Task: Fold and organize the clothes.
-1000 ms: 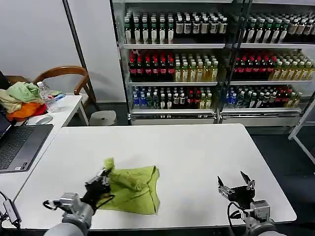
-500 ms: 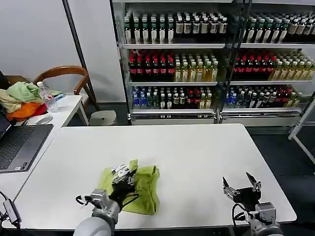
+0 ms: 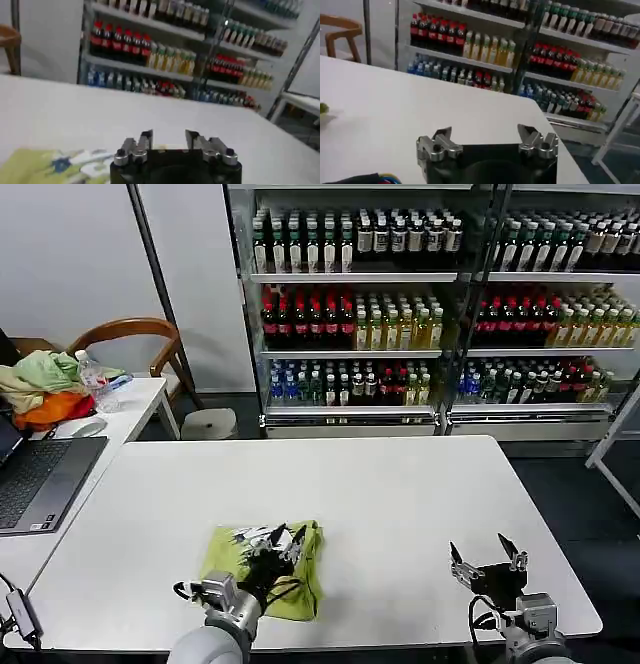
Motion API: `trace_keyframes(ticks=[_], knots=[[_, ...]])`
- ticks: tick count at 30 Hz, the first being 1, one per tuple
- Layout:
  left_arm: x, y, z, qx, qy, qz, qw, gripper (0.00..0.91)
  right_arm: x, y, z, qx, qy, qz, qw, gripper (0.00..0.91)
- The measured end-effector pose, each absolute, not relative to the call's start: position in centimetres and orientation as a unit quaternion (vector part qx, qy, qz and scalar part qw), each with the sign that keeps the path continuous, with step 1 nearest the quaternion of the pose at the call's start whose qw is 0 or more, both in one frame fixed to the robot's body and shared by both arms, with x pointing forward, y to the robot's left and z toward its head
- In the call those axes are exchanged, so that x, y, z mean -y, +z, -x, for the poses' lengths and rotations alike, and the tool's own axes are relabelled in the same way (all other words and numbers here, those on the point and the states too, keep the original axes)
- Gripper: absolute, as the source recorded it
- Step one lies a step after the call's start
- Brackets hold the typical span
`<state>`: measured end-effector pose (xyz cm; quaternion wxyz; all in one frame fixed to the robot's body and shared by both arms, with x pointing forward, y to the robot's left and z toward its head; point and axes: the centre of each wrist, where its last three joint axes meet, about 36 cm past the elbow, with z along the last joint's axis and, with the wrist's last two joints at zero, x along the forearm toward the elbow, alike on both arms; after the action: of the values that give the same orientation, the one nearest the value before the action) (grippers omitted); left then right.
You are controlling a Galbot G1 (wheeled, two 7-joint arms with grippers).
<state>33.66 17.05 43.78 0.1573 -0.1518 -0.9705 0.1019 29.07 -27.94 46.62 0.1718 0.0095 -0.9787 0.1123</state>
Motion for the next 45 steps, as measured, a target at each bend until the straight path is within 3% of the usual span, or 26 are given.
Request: trace_keyframes(ticks=[7, 15, 27, 28, 29, 30, 45], knots=[[-21.5, 44.0, -34.0, 0.982, 0.059, 0.103, 0.147, 0.907, 27.6, 46.6, -29.6, 0.981, 0.107, -0.017, 0.162, 0.907], [-26.1, 41.8, -33.9, 0.977, 0.026, 0.032, 0.209, 0.907, 27.8, 46.4, -29.7, 0.981, 0.107, -0.017, 0.16, 0.907], [-27.7, 40.0, -33.3, 0.964, 0.03, 0.008, 0.264, 0.907, 27.9, 46.3, -29.8, 0.981, 0.108, -0.017, 0.159, 0.907], [-27.8, 39.9, -33.3, 0.964, 0.03, 0.007, 0.266, 0.453, 27.9, 46.3, -29.8, 0.981, 0.108, -0.018, 0.159, 0.907], [-27.9, 39.8, -33.3, 0.963, 0.03, 0.006, 0.267, 0.141, 27.9, 46.3, -29.8, 0.981, 0.108, -0.018, 0.159, 0.907], [-28.0, 39.6, -33.4, 0.963, 0.029, 0.006, 0.269, 0.04, 27.8, 46.3, -29.8, 0.981, 0.108, -0.018, 0.159, 0.907], [-27.1, 38.7, -33.0, 0.96, 0.049, 0.022, 0.273, 0.04, 27.7, 46.1, -30.0, 0.981, 0.105, -0.018, 0.16, 0.907]])
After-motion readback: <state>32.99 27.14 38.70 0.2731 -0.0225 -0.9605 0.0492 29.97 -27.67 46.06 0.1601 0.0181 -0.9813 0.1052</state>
